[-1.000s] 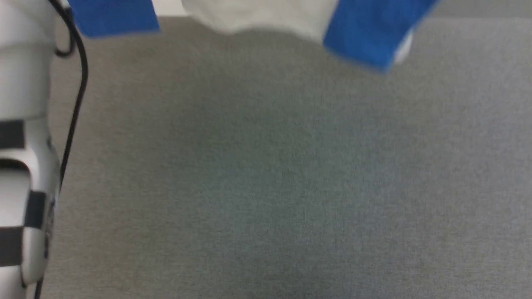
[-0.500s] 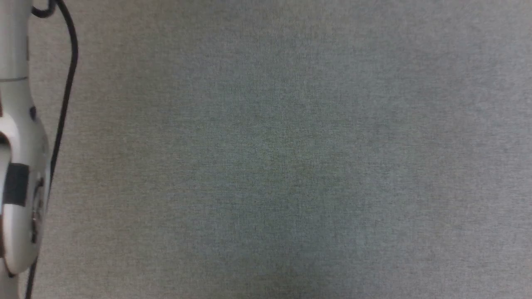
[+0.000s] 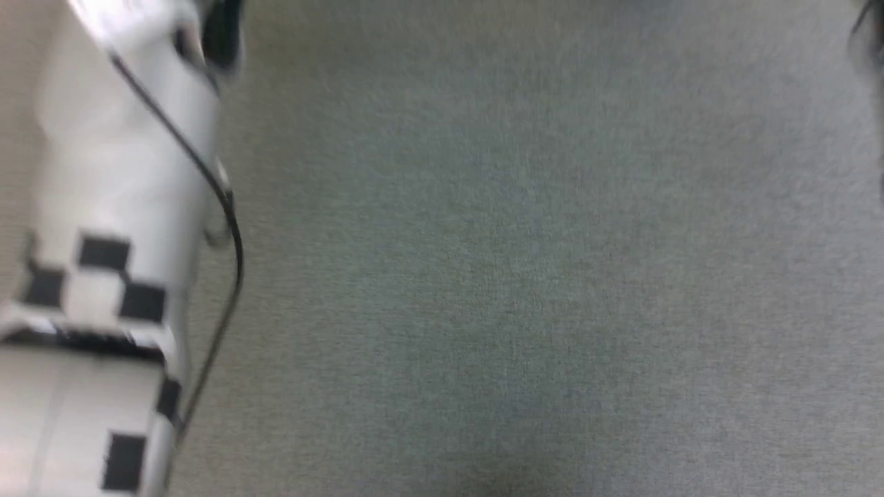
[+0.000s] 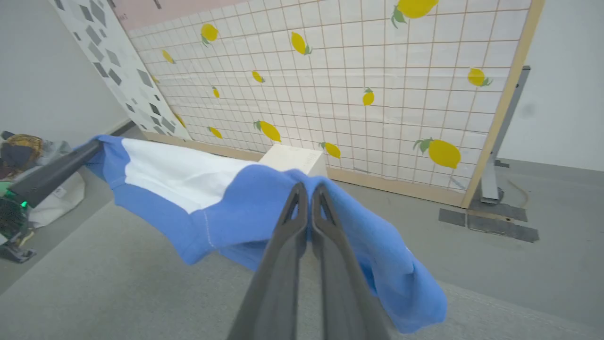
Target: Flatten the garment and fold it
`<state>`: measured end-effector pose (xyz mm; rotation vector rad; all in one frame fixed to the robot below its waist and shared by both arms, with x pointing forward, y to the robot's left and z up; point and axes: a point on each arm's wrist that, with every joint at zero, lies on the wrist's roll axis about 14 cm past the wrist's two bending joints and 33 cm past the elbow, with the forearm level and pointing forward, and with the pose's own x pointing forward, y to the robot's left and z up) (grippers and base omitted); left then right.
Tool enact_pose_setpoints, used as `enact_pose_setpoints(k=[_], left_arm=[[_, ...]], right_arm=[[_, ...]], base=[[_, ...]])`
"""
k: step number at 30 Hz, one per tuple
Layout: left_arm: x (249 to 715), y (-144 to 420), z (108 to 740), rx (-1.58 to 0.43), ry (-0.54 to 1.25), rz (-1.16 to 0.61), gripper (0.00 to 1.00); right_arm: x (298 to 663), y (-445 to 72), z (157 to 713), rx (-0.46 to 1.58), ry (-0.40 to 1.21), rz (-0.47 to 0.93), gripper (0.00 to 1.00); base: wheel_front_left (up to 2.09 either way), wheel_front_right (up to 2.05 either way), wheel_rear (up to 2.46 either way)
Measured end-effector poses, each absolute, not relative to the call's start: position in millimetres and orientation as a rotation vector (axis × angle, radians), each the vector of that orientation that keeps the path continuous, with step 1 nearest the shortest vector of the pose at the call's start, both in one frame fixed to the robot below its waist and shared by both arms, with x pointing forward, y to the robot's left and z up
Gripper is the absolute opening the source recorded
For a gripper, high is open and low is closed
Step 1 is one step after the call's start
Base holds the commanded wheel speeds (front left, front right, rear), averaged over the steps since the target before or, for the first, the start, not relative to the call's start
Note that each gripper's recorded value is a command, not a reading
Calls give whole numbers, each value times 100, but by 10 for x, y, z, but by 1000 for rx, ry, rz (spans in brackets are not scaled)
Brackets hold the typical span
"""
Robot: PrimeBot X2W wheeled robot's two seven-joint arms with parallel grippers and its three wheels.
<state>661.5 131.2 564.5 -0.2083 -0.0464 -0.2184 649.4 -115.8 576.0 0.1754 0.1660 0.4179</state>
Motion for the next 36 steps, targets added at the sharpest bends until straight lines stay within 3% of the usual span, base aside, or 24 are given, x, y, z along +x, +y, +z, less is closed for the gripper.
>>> enact_pose_setpoints(k=[8, 19, 26, 36], left_arm=[[5628, 1450, 5250, -339, 44, -181, 0], [4006, 1244, 4709, -503, 278, -182, 0], [3313, 1284, 4440, -480, 481, -161, 0], [2786, 1213, 4033, -435, 755, -158, 0]], right_arm=[[5502, -1082, 5333, 295, 278, 472, 0], [4156, -1388, 4834, 352, 511, 416, 0], [3414, -1475, 4596, 267, 712, 422, 0], [2805, -1464, 4244, 225, 975, 415, 0]], base=[[0, 0, 0], [0, 0, 0], [0, 0, 0], [0, 0, 0]])
